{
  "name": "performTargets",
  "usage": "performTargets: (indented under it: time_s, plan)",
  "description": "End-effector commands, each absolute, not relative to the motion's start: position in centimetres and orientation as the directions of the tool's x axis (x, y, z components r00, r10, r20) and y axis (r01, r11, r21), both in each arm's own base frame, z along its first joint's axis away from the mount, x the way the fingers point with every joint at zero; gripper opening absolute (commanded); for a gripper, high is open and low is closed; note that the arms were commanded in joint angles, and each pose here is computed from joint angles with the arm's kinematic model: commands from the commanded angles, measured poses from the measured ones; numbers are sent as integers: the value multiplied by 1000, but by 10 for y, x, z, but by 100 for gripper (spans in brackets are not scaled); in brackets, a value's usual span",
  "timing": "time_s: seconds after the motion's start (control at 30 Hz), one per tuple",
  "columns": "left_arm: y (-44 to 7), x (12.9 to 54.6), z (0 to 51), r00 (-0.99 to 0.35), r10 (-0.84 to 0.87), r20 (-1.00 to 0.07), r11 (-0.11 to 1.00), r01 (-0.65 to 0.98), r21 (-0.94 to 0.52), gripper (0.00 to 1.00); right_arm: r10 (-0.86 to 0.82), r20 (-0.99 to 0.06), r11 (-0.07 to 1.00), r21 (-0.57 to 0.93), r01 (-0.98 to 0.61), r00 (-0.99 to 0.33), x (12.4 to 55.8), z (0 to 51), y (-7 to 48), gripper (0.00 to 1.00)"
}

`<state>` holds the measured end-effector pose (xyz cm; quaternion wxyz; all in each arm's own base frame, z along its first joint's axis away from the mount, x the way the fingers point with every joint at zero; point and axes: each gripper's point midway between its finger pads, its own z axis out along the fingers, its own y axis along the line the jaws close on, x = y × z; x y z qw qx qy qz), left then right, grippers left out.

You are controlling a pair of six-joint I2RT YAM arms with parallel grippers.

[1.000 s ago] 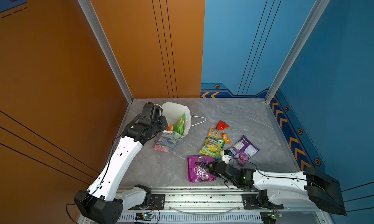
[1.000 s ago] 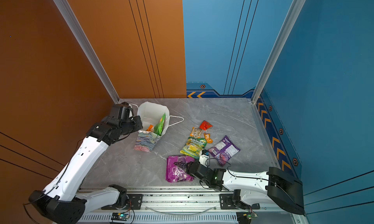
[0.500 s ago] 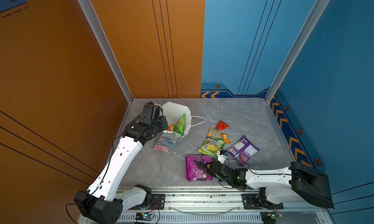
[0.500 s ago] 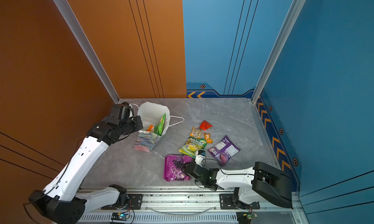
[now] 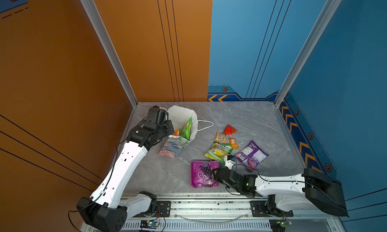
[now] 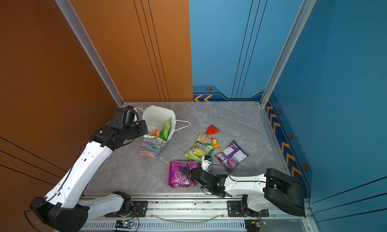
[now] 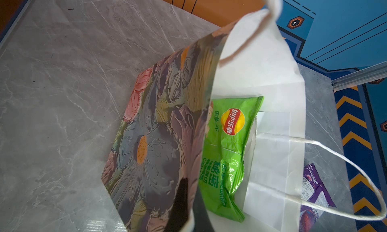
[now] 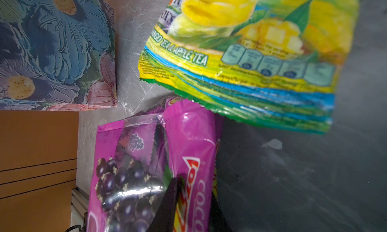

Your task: Place the snacks into the paper bag

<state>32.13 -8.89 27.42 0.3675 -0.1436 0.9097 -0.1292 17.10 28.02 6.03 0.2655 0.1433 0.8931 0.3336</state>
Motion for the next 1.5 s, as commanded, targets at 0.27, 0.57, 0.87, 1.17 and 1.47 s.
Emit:
performTargets:
  time_s: [0.27,0.57,0.87,1.17,1.47]
  plan:
    - [-93,325,281,-674,-347,-652,927,-139,-349,0,442,-362,754,645,121,-821,165,71,259,14]
    - [-95,326,281,-678,-346,-649,926,-136,-352,0,468,-371,722,683,106,-802,168,101,255,14]
    - [-98,326,279,-686,-339,-644,927,-124,-355,0,498,-396,715,690,107,-771,171,116,241,12]
    - [-110,322,286,-686,-300,-662,933,-68,-353,0,532,-409,691,715,101,-742,174,132,232,10]
    - [-120,320,290,-690,-277,-669,932,-23,-362,0,566,-431,677,729,99,-703,178,152,218,7]
